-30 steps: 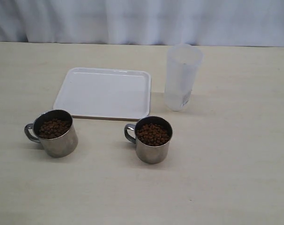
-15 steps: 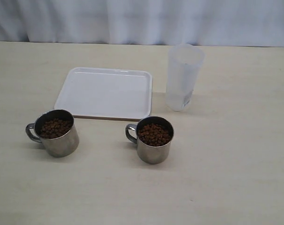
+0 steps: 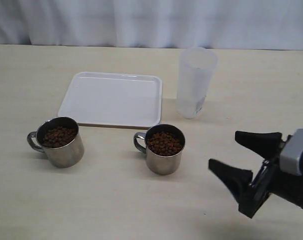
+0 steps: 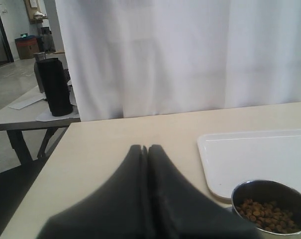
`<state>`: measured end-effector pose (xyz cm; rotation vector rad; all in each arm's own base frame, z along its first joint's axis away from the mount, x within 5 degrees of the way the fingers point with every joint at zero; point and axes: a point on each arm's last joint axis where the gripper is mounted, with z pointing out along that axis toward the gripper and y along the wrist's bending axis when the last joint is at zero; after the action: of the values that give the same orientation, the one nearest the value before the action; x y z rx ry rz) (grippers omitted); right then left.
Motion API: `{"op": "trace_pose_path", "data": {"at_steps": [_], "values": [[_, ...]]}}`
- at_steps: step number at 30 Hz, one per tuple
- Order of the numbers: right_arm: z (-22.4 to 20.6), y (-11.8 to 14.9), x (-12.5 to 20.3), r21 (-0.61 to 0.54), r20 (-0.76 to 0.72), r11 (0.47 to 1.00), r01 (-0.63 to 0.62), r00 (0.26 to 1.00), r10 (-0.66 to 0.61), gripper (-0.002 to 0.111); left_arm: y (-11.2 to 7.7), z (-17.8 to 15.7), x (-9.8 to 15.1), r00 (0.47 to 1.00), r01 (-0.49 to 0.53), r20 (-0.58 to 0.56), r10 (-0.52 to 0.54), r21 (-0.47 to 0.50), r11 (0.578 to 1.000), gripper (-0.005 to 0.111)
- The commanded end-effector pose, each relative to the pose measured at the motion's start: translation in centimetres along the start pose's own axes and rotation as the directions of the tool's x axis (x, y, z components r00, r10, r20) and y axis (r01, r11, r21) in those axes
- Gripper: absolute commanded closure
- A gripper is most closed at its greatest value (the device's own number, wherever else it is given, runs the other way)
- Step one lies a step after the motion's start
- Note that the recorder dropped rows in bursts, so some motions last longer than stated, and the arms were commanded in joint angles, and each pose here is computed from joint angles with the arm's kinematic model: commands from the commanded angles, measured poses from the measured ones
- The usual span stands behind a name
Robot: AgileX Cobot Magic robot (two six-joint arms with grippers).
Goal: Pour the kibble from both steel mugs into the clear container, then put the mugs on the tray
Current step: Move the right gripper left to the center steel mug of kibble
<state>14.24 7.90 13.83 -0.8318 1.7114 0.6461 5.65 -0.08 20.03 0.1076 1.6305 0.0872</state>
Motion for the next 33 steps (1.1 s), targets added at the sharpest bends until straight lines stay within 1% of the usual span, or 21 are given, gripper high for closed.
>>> {"op": "trace_pose_path", "data": {"at_steps": [1,3,5,6,13,16,18,25,29,33], "values": [[3.1,-1.1,1.7,-0.201,-0.061,0.978,-0.047,0.998,0.035,0.02,0.0,0.0,0.0,1.0,0.005,0.006,-0.005,-0.002,1.0,0.107],[4.2,-1.6,2.5,-0.271,-0.096,0.958,-0.093,0.993,0.069,0.015,0.0,0.0,0.0,1.0,0.005,0.006,-0.005,-0.002,1.0,0.107],[5.0,-2.0,3.0,-0.311,-0.106,0.946,-0.092,0.992,0.061,0.014,0.0,0.0,0.0,1.0,0.003,0.006,-0.003,-0.003,1.0,0.107],[5.3,-2.3,3.0,-0.315,-0.1,0.946,-0.078,0.994,0.049,0.014,0.0,0.0,0.0,1.0,0.003,0.006,-0.003,-0.003,1.0,0.107],[6.8,-4.1,2.0,-0.298,-0.006,0.947,0.116,0.992,-0.123,0.014,0.0,0.0,0.0,1.0,0.003,0.006,-0.003,-0.003,1.0,0.107],[7.4,-4.9,1.7,-0.285,-0.005,0.948,0.14,0.989,-0.147,0.014,0.0,0.0,0.0,1.0,0.003,0.006,-0.003,-0.003,1.0,0.107],[7.7,-5.2,1.7,-0.284,-0.011,0.952,0.118,0.992,-0.126,0.014,0.0,0.0,0.0,1.0,0.003,0.006,-0.003,-0.003,1.0,0.107],[9.1,-5.8,2.1,-0.36,-0.018,0.93,0.081,0.995,-0.093,0.014,0.0,0.0,0.0,1.0,0.003,0.006,-0.003,-0.003,1.0,0.107],[10.8,-5.5,1.6,-0.397,-0.026,0.908,0.135,0.987,-0.158,0.014,0.0,0.0,0.0,1.0,0.003,0.006,-0.003,-0.003,1.0,0.107],[11.8,-4.9,1.5,-0.419,-0.056,0.894,0.161,0.978,-0.202,0.014,0.0,0.0,0.0,1.0,0.003,0.006,-0.003,-0.003,1.0,0.107]]}}
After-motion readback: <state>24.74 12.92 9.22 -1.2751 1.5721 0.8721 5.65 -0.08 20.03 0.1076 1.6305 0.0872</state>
